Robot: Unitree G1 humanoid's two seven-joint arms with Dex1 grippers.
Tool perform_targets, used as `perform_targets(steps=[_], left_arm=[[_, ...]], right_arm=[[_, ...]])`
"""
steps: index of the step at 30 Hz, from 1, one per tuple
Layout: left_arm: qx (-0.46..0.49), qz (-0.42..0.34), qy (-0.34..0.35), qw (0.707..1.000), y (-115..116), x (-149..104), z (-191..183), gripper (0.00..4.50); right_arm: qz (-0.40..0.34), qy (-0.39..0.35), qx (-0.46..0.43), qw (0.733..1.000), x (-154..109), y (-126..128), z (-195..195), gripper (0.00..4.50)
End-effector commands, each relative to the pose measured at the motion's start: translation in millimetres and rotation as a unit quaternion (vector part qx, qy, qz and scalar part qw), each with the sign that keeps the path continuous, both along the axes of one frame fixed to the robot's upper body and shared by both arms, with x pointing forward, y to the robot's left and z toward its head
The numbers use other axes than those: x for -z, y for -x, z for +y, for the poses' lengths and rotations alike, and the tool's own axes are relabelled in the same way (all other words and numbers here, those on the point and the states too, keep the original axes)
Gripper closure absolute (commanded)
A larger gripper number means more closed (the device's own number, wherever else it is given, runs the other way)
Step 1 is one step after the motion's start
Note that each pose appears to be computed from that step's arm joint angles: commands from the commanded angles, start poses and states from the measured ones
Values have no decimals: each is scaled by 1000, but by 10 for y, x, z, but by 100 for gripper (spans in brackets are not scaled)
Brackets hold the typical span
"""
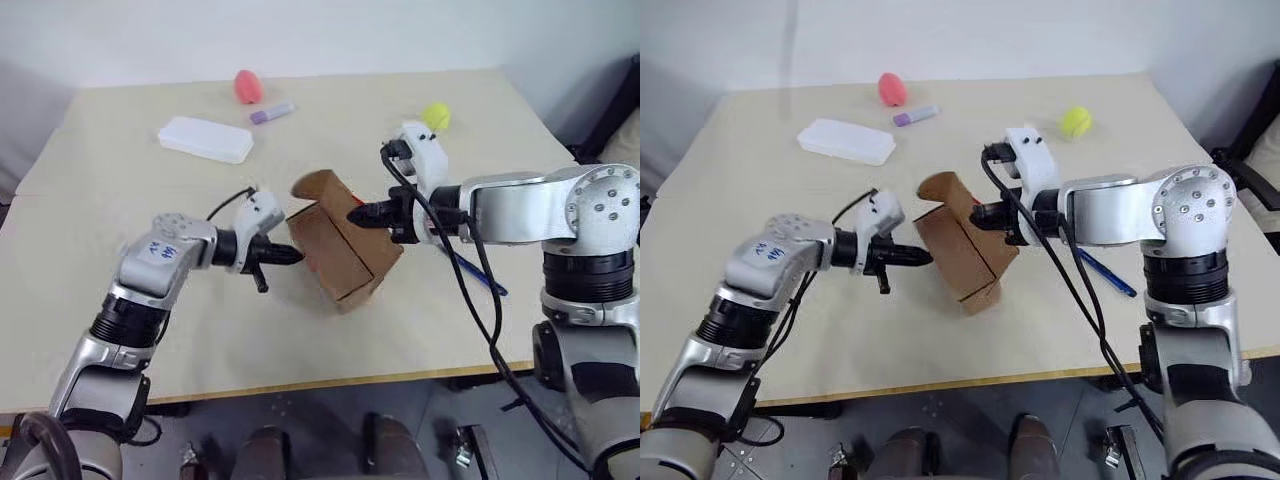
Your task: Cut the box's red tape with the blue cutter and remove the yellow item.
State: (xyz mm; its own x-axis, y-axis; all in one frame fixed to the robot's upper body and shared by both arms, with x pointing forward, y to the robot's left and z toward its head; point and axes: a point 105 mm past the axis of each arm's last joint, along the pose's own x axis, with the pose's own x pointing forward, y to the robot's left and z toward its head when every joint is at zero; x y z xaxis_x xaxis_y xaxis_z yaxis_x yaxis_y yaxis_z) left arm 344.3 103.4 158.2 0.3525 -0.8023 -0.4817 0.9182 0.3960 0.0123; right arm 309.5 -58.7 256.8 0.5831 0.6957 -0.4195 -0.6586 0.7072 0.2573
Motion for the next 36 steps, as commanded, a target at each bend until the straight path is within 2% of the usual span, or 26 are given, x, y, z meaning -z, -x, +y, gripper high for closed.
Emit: perform_targets(steps=[1,6,11,15,17,24,28,36], left_arm=[[1,-30,1,1000,-29,-139,3,450],[5,-28,16,999,-15,-234,14,450],[40,-10,79,996,126,-612,46,450],[86,3,101,991,299,-810,28,450],[88,-6,103,991,289,-848,-24,450],[95,-21,47,994,154,-550,-283,450],[95,-29,3,995,64,-361,-276,450],[95,-50,-16,994,-83,-277,-303,450]], right_arm=[[-38,-9,-11,999,-182,113,64,448],[-43,-2,10,999,-93,127,87,448],[-8,-11,75,997,119,45,78,448],[18,-34,119,992,203,-1,86,448],[24,-38,125,991,223,-3,102,448],[38,-50,137,989,241,-14,158,448],[36,-54,160,985,207,-53,83,448],[42,-38,212,976,235,-175,-210,448]])
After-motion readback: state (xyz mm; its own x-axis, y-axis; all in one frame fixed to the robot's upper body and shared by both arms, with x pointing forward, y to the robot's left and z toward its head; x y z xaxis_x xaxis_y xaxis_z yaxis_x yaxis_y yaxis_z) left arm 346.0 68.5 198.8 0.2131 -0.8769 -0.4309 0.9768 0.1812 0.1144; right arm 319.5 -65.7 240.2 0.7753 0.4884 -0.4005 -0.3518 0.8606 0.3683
